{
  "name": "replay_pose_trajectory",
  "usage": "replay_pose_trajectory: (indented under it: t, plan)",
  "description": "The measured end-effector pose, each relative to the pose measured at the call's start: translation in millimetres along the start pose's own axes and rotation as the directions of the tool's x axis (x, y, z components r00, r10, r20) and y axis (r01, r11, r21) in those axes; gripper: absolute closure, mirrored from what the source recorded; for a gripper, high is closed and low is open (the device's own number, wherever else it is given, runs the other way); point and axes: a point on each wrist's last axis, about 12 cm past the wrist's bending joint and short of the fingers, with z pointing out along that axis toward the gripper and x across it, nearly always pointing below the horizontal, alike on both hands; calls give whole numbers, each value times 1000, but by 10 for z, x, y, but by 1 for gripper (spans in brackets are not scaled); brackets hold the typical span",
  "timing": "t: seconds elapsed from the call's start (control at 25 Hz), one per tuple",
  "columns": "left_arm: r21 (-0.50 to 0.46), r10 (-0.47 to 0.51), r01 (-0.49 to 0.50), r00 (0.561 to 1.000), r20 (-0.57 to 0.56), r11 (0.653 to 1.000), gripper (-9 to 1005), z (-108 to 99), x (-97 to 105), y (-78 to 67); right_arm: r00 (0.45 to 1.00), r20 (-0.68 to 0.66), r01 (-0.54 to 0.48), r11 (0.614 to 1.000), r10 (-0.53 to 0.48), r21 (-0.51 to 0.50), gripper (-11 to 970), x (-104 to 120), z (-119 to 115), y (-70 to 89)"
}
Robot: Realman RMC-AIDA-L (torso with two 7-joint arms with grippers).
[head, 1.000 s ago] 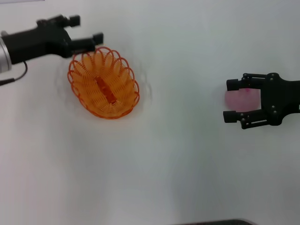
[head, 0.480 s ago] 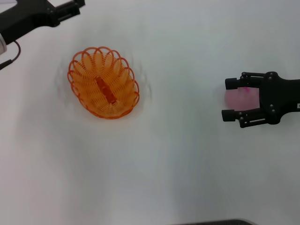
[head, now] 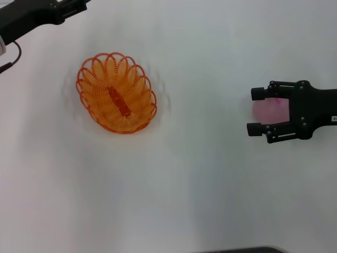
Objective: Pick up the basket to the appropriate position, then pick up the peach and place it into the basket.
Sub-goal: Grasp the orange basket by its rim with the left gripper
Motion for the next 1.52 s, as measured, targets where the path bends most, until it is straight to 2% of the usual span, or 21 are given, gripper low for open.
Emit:
replay_pose_trajectory:
  t: [0.16, 0.48, 0.8, 1.12, 1.32, 1.52]
  plan:
    - [-10, -6, 6, 1000, -16, 1000, 126, 18, -30, 25, 1000, 0, 2, 1000, -2, 1, 32, -6, 11, -5]
    - [-10, -21, 20, 992, -127, 1000, 133, 124, -136, 53, 1000, -7, 0, 1000, 0, 10, 33, 2, 12, -16]
    - [6, -14, 16, 952, -304, 1000, 139, 283, -327, -7, 1000, -7, 3, 1000, -3, 13, 34, -6, 0, -24]
    - [0, 37, -44, 849, -527, 999, 146, 453, -515, -132, 1000, -9, 8, 1000, -8, 19, 34, 3, -25, -26]
    - [15, 67, -74, 777, -626, 997, 150, 543, -624, -193, 1000, -9, 13, 1000, -13, 19, 35, 0, -28, -29]
    - [19, 93, -115, 682, -725, 993, 155, 613, -723, -252, 1000, -10, 21, 1000, -21, 16, 35, -9, -20, -32]
